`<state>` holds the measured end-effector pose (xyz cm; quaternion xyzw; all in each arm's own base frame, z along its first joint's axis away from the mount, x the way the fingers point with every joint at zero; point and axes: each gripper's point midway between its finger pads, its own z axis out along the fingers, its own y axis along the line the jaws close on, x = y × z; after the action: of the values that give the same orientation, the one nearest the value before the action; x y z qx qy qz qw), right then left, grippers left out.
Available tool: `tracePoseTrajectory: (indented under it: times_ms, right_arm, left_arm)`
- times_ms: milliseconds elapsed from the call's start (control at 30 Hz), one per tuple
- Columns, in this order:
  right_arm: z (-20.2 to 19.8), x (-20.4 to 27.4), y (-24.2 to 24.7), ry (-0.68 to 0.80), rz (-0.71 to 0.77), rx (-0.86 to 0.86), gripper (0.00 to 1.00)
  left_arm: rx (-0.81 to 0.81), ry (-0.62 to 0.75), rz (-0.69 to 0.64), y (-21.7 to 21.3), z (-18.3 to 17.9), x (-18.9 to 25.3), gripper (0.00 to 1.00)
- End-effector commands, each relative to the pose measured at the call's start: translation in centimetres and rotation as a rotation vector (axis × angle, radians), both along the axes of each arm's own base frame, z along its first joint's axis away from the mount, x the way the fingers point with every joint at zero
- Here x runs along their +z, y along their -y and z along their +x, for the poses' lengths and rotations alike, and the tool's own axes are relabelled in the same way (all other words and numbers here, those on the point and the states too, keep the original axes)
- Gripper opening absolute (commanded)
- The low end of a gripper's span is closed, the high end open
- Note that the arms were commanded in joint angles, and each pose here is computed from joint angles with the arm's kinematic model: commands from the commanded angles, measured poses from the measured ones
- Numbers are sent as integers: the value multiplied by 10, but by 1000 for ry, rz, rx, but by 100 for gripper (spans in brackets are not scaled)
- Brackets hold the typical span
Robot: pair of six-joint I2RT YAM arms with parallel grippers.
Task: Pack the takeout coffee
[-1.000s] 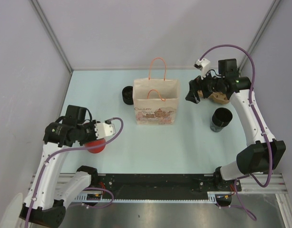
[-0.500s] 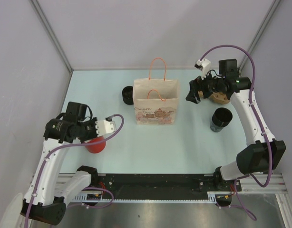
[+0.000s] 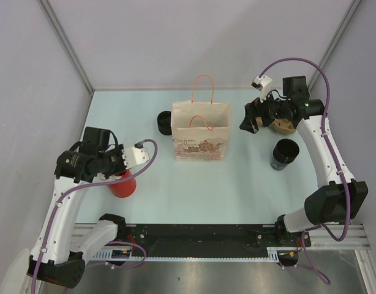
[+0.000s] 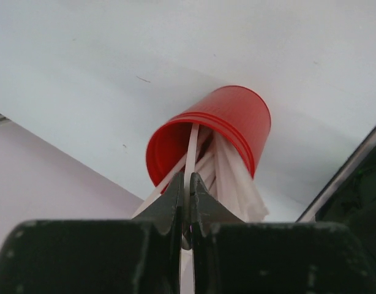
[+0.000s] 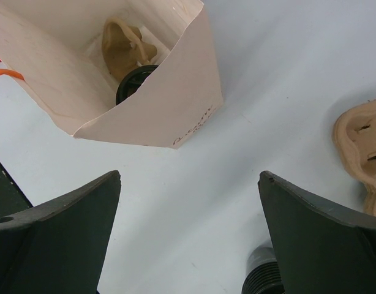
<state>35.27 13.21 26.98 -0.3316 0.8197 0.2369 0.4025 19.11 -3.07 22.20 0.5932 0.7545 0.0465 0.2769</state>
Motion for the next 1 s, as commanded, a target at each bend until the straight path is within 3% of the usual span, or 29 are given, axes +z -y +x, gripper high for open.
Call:
tracePoseTrajectory:
  times_ms: [0, 333, 967]
  right_arm:
    - [1, 7, -1, 29, 16, 10, 99]
    - [2, 5, -2, 22, 19, 13, 99]
    - [2, 4, -3, 16, 26, 16, 99]
  left_arm:
    - [67, 163, -69, 7, 33, 37, 0]
    - [112, 255, -126, 10, 46, 71, 0]
    - [92, 358, -224, 15, 15, 131, 0]
